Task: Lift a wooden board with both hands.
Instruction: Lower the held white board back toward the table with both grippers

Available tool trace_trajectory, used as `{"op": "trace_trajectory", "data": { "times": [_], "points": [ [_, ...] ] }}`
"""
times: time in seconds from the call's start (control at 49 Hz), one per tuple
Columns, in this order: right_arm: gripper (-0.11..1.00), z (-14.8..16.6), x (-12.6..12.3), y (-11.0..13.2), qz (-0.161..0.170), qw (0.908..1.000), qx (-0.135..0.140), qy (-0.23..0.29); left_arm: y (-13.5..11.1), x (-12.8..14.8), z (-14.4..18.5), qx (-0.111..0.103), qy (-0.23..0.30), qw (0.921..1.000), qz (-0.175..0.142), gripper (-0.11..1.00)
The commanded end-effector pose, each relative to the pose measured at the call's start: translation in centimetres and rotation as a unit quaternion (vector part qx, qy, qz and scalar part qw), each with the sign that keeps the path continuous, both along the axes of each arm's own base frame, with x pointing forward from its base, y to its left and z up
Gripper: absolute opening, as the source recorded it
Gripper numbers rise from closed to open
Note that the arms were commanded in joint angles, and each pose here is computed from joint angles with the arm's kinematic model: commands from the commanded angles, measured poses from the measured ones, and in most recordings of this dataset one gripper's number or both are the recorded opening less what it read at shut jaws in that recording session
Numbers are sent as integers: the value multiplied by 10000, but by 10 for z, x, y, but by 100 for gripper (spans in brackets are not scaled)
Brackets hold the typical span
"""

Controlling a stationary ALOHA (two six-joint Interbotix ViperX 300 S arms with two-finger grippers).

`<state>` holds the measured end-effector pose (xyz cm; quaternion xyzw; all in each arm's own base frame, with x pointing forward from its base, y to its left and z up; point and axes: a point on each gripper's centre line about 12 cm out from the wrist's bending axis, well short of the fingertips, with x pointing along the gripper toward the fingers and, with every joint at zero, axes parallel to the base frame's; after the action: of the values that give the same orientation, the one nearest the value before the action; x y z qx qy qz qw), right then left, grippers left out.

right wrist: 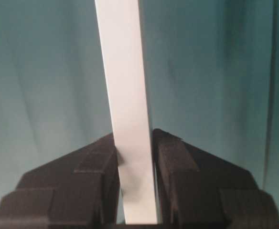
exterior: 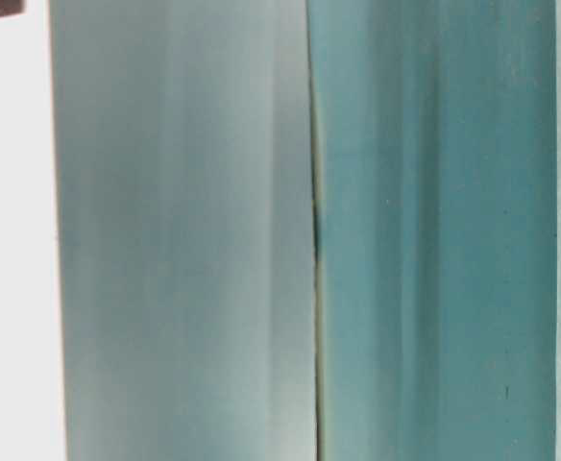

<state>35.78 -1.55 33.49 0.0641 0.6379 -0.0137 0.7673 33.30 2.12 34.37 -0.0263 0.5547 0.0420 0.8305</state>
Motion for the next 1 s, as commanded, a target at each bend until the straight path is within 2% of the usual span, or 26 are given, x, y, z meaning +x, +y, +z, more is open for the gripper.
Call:
{"op": "trace_trajectory", "data": {
  "times": [0.0,0.367,0.489,0.775,0.979],
  "points": [
    [21,-14,3,-2,43,9998,-31,-173,4,4,-3,13,-308,9995,87,17],
    [21,-78,3,-4,89,9998,-73,-161,7,4,-75,9,-15,10000,78,17],
    [21,-101,4,-3,87,9999,-61,-101,7,8,-92,5,-77,9999,92,17],
    [21,-131,8,-1,90,9999,-62,-123,6,10,-140,-31,35,9999,110,17],
    [21,-157,5,3,109,9999,-37,-48,6,11,-159,-35,174,9998,101,17]
  ]
}}
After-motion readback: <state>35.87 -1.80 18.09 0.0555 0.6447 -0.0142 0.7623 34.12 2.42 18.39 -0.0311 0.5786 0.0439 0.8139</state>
